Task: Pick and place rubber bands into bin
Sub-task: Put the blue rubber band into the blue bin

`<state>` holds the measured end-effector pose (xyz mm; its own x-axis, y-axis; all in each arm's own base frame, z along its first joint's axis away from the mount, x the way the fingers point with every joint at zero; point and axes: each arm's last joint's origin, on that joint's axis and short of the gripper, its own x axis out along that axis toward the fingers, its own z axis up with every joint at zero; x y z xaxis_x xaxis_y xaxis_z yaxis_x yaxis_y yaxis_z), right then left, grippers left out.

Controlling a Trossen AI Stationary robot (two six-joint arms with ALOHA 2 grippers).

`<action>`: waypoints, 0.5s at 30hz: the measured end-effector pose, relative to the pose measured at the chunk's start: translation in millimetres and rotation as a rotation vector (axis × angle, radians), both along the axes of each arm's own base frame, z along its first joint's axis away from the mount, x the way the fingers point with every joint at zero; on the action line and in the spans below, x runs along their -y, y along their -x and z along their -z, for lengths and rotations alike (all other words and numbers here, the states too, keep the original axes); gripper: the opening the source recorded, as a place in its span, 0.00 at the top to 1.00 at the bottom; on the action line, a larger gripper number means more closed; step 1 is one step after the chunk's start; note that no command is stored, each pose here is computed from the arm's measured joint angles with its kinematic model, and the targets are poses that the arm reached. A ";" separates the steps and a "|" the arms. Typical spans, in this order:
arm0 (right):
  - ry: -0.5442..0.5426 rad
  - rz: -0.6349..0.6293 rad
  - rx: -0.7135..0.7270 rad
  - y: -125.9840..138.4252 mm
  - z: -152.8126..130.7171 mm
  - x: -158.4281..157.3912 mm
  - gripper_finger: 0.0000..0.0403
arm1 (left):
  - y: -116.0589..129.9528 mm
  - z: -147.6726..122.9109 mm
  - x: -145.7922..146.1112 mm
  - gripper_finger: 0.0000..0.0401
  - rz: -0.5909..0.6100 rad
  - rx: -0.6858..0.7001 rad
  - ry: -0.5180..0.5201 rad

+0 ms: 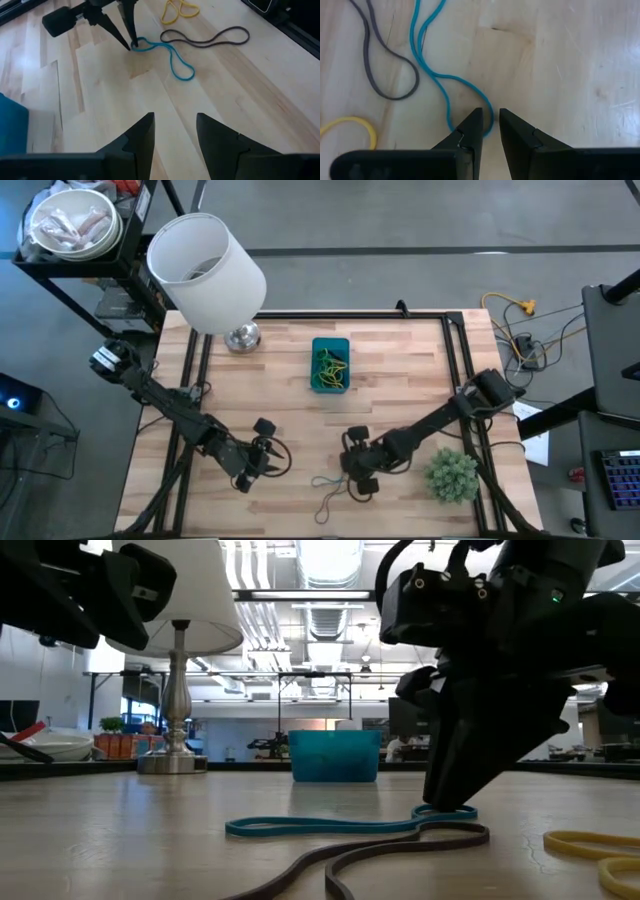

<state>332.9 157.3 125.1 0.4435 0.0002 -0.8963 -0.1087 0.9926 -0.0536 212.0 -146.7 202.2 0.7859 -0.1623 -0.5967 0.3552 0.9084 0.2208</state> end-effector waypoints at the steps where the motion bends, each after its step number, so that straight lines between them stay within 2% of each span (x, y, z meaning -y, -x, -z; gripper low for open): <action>1: -0.004 0.005 -0.002 0.1 0.8 1.0 0.85 | 0.1 0.3 -0.1 0.68 0.000 -0.001 -0.001; 4: -0.017 0.028 -0.004 -0.3 1.7 3.3 0.85 | 0.1 0.4 -0.1 0.68 0.000 0.001 0.000; 9: -0.103 0.050 -0.029 -0.4 3.5 5.7 0.85 | -0.1 0.2 0.1 0.68 0.000 0.005 0.003; 15: -0.119 0.078 -0.038 1.4 6.0 6.9 0.85 | 0.2 1.6 -0.2 0.68 0.001 0.011 0.008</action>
<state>331.4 150.4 119.1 0.4117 0.0744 -0.9083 -0.0302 0.9972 0.0680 211.8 -146.6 200.5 0.7925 -0.1673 -0.5864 0.3531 0.9099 0.2176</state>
